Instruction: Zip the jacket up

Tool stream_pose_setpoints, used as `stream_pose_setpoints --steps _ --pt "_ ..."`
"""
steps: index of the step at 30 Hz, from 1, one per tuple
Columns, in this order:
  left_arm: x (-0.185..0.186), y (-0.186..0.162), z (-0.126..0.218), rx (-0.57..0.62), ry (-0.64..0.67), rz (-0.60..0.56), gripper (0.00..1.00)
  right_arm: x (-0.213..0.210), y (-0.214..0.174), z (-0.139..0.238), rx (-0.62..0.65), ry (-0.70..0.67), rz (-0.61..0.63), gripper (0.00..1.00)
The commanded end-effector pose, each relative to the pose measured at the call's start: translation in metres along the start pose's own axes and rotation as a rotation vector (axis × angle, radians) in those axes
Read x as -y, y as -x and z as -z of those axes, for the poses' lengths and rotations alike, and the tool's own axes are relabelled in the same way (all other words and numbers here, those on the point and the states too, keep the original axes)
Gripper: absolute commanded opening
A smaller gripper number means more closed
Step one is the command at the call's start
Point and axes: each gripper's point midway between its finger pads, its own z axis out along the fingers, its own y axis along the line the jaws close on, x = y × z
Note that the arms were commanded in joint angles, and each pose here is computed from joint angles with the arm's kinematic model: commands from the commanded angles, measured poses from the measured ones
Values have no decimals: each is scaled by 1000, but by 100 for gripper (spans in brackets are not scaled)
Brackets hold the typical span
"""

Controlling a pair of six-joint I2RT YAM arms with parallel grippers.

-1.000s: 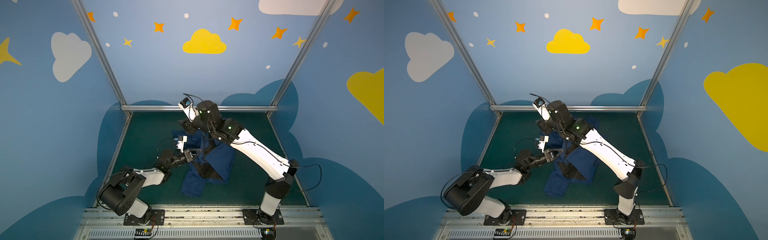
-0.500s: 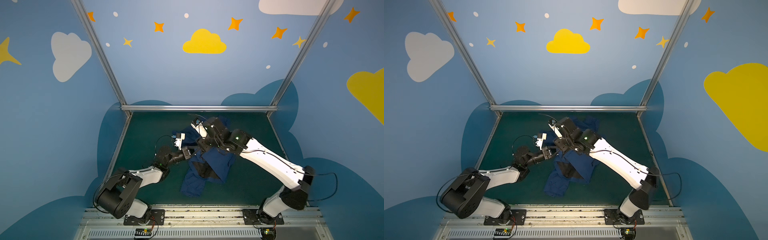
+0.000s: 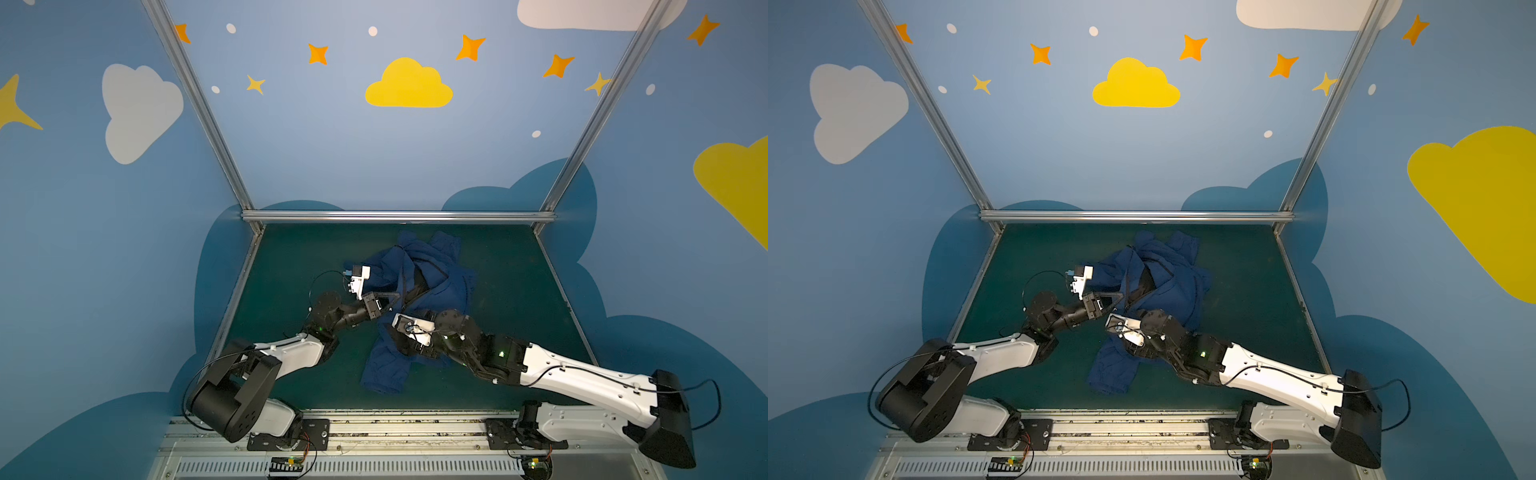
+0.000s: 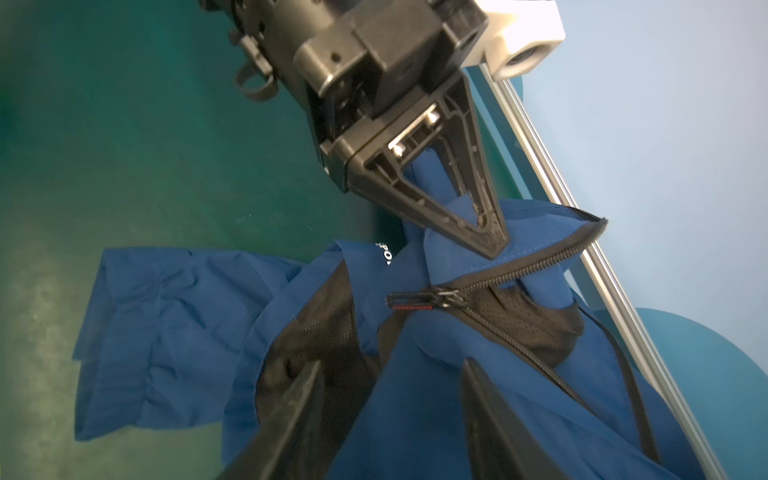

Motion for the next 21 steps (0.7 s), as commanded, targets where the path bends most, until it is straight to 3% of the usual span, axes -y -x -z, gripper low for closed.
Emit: stream_pose_setpoints --steps 1,5,7,9,12,17,21 --pt "8 2 1 8 -17 -16 3 14 34 6 140 -55 -8 52" --pt "8 2 2 14 -18 -16 3 14 33 -1 151 -105 6 52" --pt "10 3 2 16 -20 -16 3 12 34 -6 152 -116 12 34" --pt "10 3 2 13 -22 -17 3 9 33 -11 141 -105 19 32" --pt "10 3 2 15 -22 -16 3 6 30 -17 129 -105 30 35" --pt "11 4 3 23 -24 -15 3 4 21 -25 97 -120 49 54" --pt "12 4 4 24 -24 -15 3 8 18 -27 102 -188 68 62"
